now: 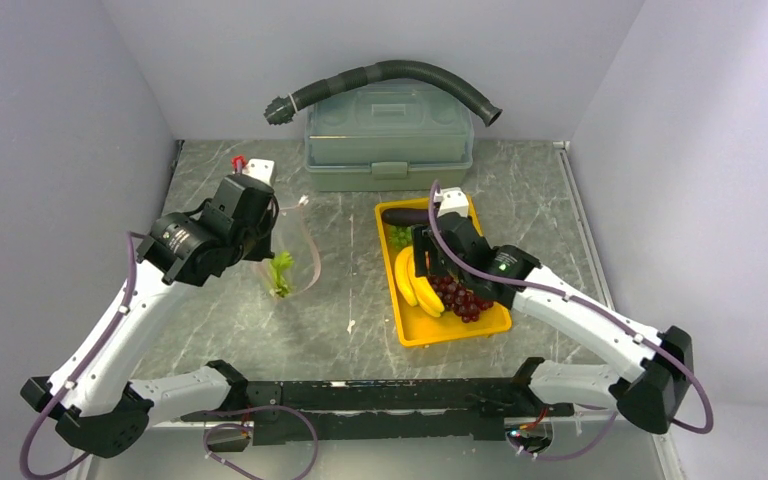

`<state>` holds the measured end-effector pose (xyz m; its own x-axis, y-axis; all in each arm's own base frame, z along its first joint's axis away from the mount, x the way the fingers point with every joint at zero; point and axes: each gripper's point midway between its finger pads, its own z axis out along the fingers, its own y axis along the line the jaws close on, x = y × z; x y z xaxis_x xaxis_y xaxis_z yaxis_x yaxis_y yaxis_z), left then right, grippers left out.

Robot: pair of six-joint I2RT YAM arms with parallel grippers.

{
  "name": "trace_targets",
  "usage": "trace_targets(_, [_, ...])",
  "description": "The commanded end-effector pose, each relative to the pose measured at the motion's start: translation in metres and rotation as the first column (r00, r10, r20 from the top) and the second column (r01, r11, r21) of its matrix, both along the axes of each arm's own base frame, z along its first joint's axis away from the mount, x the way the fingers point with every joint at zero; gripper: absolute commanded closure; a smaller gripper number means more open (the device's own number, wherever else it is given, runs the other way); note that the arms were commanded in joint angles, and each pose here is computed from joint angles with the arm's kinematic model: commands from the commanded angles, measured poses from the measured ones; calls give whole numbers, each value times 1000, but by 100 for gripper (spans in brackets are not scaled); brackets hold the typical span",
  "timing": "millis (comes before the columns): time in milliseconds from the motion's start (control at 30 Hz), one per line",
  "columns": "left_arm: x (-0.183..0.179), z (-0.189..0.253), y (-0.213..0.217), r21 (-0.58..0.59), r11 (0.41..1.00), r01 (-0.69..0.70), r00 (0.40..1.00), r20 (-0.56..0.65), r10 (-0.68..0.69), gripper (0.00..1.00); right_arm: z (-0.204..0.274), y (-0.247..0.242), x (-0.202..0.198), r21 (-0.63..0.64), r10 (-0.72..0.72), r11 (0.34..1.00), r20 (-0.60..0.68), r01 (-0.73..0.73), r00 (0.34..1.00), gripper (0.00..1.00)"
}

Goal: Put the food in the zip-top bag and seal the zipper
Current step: Pick up the fake fruit from the bin.

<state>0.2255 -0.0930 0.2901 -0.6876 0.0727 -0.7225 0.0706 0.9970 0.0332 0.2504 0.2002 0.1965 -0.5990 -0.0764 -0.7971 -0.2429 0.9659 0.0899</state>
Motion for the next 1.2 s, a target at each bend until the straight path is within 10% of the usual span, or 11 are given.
trace_targets(0, [10,6,-10,-41,999,19,998,55,-17,100,-5,9,17,55,11,998,-1,-11,1000,27])
trace_targets(1167, [16,-7,-42,-159,962,224,951,249,-180,100,-119,-72,77,4,-545,824,-262,566,796,15])
